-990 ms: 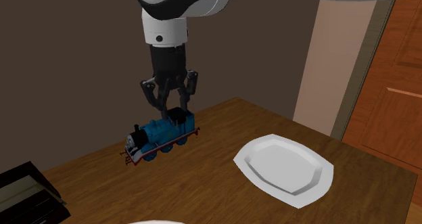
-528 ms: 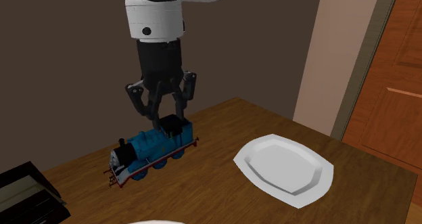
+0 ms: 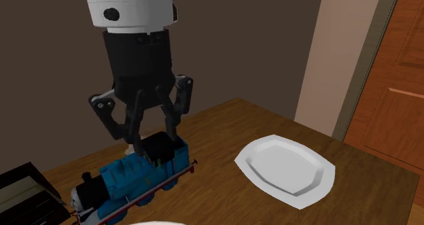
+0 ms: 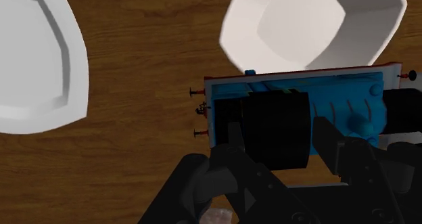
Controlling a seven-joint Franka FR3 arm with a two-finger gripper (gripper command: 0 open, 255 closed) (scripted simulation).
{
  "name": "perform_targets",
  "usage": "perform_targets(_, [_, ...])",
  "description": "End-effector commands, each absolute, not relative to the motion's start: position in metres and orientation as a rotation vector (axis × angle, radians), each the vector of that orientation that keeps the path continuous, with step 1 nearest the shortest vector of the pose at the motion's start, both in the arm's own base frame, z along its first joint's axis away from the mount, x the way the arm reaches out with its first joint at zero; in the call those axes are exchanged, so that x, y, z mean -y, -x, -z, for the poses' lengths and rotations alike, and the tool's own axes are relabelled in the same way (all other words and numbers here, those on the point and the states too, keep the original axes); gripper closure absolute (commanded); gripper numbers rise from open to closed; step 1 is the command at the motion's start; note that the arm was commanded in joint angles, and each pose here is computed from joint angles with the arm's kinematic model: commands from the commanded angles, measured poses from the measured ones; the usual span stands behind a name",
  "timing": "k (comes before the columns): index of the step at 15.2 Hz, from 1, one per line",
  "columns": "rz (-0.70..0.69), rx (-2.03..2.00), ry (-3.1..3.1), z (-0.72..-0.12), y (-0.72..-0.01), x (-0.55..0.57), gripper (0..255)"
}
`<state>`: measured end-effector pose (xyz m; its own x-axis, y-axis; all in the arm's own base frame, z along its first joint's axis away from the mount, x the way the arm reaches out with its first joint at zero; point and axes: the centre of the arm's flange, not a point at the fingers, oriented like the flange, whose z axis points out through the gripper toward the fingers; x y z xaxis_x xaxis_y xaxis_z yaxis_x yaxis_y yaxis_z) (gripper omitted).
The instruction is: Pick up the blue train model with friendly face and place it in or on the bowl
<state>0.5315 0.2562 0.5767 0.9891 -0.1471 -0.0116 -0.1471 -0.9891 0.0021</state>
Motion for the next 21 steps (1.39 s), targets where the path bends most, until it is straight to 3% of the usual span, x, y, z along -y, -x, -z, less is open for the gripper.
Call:
perform_targets(1, [0.017, 0.234, -3.131, -0.581, -0.513, -0.275, 255])
perform_targets(5, [0.017, 0.234, -3.131, -0.592, -0.478, -0.313, 255])
perform_targets(21, [0.017, 0.234, -3.131, -0.508, -0.478, -0.313, 255])
